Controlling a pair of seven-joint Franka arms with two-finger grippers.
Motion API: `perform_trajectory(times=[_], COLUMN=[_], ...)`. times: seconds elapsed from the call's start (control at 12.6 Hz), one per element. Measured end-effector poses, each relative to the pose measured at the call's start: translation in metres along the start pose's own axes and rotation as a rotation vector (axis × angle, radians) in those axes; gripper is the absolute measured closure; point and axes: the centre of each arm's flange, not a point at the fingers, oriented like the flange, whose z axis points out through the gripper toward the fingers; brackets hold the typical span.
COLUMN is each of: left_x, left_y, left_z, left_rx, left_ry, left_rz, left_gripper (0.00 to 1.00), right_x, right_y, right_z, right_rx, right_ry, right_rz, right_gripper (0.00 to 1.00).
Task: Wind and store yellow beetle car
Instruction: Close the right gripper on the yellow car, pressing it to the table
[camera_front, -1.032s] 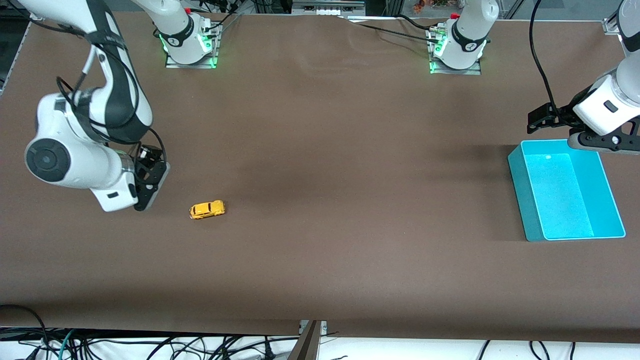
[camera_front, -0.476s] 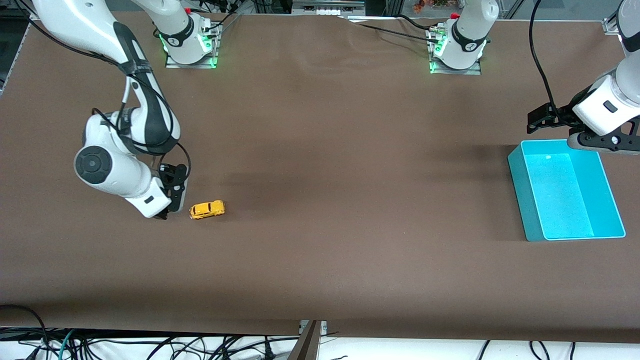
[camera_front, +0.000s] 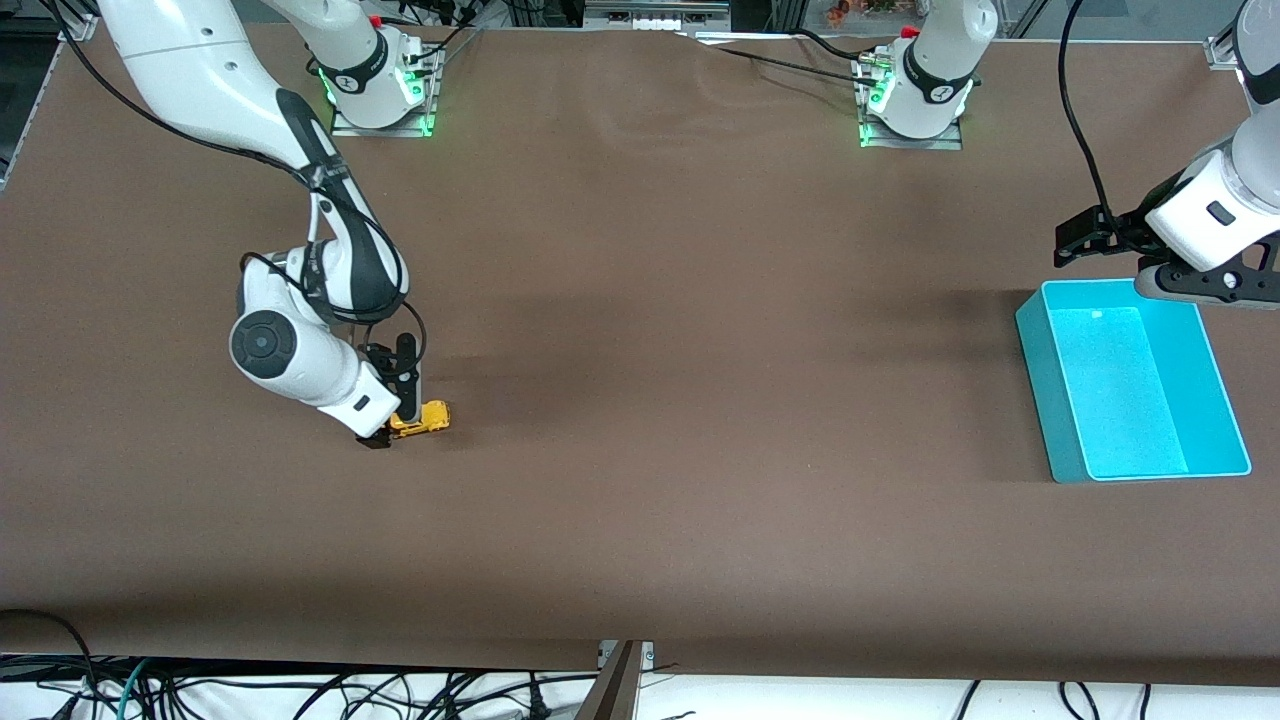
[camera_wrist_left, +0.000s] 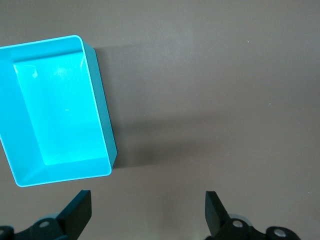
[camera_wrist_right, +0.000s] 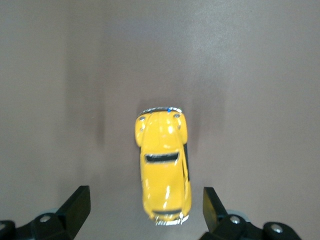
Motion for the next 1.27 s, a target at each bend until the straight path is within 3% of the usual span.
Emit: perform_trajectory(times=[0.56, 0.63, 0.71, 1.03, 1.27], left_x=[0.0000, 0.0000, 0.0000, 0.0000, 0.0000], left_y=[-0.0001, -0.0001, -0.0001, -0.0001, -0.0001], left_z=[0.0000, 0.0000, 0.0000, 0.0000, 0.0001], left_rx=[0.000, 0.000, 0.000, 0.000, 0.000], left_ry=[0.000, 0.000, 0.000, 0.000, 0.000], left_rz=[0.000, 0.000, 0.000, 0.000, 0.000], left_gripper=[0.00, 0.00, 0.00, 0.00, 0.00], right_x=[0.0004, 0.0004, 0.0004, 0.0005, 0.0005], right_y=[-0.0022, -0.0022, -0.0022, -0.0018, -0.0018], right_z=[0.0108, 0.0108, 0.0108, 0.0094, 0.0095], right_rx=[-0.025, -0.025, -0.025, -0.028, -0.027], right_ry=[0.003, 0.003, 0.003, 0.003, 0.003], right_rz=[-0.074, -0.077, -0.079, -0.080, -0.079], right_gripper=[0.05, 0.12, 0.13, 0.60, 0.60])
